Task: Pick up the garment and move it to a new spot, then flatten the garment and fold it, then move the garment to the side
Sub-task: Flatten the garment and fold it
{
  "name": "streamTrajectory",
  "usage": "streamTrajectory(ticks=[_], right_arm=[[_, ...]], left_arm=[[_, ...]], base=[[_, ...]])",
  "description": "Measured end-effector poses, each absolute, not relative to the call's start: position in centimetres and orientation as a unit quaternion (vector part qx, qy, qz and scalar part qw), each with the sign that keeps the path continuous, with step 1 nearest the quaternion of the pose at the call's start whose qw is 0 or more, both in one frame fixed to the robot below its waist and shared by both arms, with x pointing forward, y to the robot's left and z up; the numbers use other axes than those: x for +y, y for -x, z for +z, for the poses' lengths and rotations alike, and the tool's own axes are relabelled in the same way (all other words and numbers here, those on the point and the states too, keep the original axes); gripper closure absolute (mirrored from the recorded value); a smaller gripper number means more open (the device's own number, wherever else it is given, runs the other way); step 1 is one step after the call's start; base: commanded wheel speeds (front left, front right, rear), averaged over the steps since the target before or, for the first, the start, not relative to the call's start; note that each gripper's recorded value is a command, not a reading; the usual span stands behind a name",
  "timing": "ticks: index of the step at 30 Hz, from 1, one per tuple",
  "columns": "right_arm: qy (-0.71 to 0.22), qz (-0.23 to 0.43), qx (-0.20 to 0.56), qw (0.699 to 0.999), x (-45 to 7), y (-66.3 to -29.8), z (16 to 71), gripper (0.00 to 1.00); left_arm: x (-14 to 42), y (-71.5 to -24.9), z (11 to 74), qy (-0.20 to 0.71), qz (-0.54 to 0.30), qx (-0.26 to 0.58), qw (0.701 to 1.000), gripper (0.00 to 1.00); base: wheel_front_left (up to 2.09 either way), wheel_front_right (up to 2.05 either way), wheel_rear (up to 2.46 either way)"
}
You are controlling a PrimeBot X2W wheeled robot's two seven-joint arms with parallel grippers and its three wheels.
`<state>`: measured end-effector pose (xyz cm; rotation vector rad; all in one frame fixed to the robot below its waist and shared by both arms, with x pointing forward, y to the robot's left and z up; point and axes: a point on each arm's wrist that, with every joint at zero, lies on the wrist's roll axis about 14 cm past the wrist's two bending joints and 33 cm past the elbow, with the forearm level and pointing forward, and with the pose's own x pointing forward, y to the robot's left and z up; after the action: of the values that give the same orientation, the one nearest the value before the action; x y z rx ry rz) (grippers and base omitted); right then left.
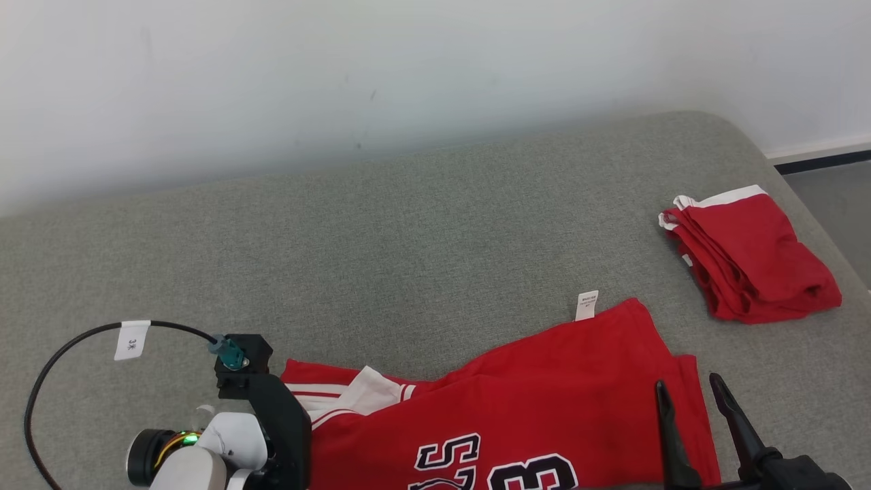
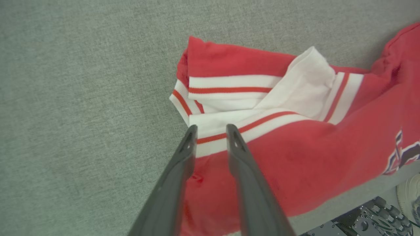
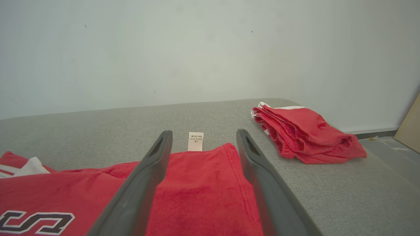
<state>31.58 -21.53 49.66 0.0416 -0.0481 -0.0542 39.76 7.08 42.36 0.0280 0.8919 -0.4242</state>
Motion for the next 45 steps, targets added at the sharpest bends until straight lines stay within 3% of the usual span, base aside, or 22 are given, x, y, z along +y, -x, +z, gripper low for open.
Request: streamTrajectory(ticks=[22,23,24,25,26,27,33,36,41,45], right_arm=[[-0.021,-0.037,-0.018,0.999,-22.1,-31.5,49.4,0.0],[-0.021,-0.037,-0.018,0.999,-22.0,-31.6,49.4,0.0],[-0.021,-0.036,-0.018,0.999,-22.0,-31.6,49.4,0.0],[-0.021,-0.035,-0.018,0.999,-21.9,-31.6,49.4,0.0],[-0.022,-0.034,-0.018,0.999,-21.9,-31.7,49.4,0.0],[-0.022,-0.033,-0.018,0.999,-21.8,-31.7,49.3,0.0],[-0.023,-0.029,-0.018,0.999,-21.5,-31.9,49.3,0.0],[-0.023,-0.027,-0.019,0.999,-21.4,-31.9,49.4,0.0],[-0.023,-0.026,-0.02,0.999,-21.4,-31.9,49.5,0.0],[-0.025,-0.029,-0.021,0.999,-21.5,-31.8,49.5,0.0]], left_arm=[[7.0,-39.6,39.8,-0.009,-0.2,0.474,0.858,0.0],[6.9,-39.6,39.9,-0.01,-0.202,0.472,0.858,0.03],[6.7,-39.5,40.0,-0.012,-0.206,0.47,0.858,0.21],[6.6,-39.5,40.1,-0.014,-0.209,0.468,0.859,0.59],[6.5,-39.5,40.2,-0.014,-0.211,0.465,0.86,0.72],[6.4,-39.6,40.4,-0.015,-0.215,0.46,0.861,1.0],[5.8,-41.6,43.0,-0.01,-0.22,0.385,0.896,1.0],[5.3,-44.5,46.4,-0.002,-0.218,0.291,0.932,1.0],[3.8,-47.1,50.7,0.006,-0.229,0.186,0.956,1.0],[2.4,-49.2,56.9,0.02,-0.24,0.036,0.97,1.0]], base=[[0.0,0.0,0.0],[0.0,0.0,0.0],[0.0,0.0,0.0],[0.0,0.0,0.0],[0.0,0.0,0.0],[0.0,0.0,0.0],[0.0,0.0,0.0],[0.0,0.0,0.0],[0.0,0.0,0.0],[0.0,0.0,0.0]])
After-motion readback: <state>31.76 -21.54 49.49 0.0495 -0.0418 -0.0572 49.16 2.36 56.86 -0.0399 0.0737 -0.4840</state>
